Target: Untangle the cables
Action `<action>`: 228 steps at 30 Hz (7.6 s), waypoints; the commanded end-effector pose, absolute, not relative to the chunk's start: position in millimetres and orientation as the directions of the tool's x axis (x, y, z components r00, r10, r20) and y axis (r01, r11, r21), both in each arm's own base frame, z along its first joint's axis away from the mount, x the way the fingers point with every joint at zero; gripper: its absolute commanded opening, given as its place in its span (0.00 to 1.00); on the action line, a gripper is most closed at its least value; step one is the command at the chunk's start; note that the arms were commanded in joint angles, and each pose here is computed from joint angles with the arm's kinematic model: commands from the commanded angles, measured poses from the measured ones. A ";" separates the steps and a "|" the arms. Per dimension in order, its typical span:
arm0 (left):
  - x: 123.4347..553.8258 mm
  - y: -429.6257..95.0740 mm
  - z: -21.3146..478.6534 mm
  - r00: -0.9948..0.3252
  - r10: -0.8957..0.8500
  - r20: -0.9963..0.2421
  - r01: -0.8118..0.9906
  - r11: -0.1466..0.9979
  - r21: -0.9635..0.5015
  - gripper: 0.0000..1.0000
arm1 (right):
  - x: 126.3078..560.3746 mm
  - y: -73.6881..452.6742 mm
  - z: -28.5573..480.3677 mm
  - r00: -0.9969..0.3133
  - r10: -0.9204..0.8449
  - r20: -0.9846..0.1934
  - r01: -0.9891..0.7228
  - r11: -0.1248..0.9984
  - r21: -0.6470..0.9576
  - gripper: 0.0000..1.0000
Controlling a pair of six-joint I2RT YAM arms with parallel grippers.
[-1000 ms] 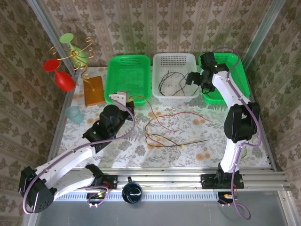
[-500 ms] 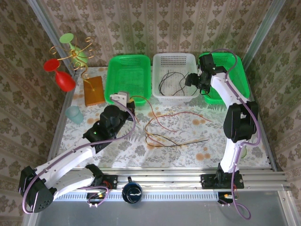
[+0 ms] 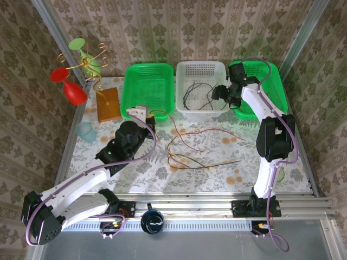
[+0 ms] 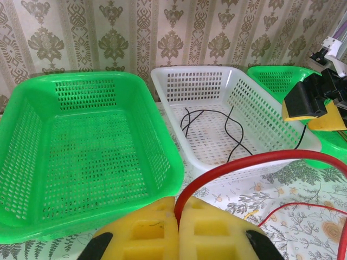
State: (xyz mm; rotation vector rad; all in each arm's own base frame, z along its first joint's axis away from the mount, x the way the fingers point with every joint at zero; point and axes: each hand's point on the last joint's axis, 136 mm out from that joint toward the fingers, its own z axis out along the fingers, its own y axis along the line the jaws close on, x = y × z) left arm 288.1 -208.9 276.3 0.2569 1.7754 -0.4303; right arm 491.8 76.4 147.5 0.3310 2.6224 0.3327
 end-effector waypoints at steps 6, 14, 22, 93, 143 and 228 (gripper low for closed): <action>288.8 -211.0 296.1 -0.210 -0.102 -0.972 0.395 0.901 -0.180 0.00 | 501.5 86.9 146.0 -0.863 0.290 -0.413 0.154 0.930 0.333 0.75; 288.2 -209.0 296.4 -0.206 -0.103 -0.973 0.389 0.904 -0.178 0.00 | 501.2 78.2 158.4 -0.826 0.305 -0.474 0.172 0.937 0.303 0.81; 288.5 -210.4 295.9 -0.207 -0.102 -0.973 0.392 0.902 -0.178 0.00 | 501.7 72.8 159.6 -0.821 0.302 -0.485 0.181 0.943 0.280 0.87; 304.1 -270.4 316.6 -0.314 -0.067 -0.947 0.534 0.813 -0.234 0.00 | 353.3 259.1 253.2 -0.394 -0.246 -0.885 -0.817 0.534 0.215 0.29; 295.2 -269.0 282.5 -0.369 -0.041 -0.928 0.520 0.819 -0.243 0.74 | 540.4 -121.9 242.0 -0.442 0.203 -0.874 0.336 0.941 0.048 0.00; 282.4 -265.9 270.7 -0.390 -0.053 -0.919 0.518 0.813 -0.267 0.73 | 510.3 39.8 145.0 -0.933 0.058 -0.355 0.078 0.996 -0.044 0.28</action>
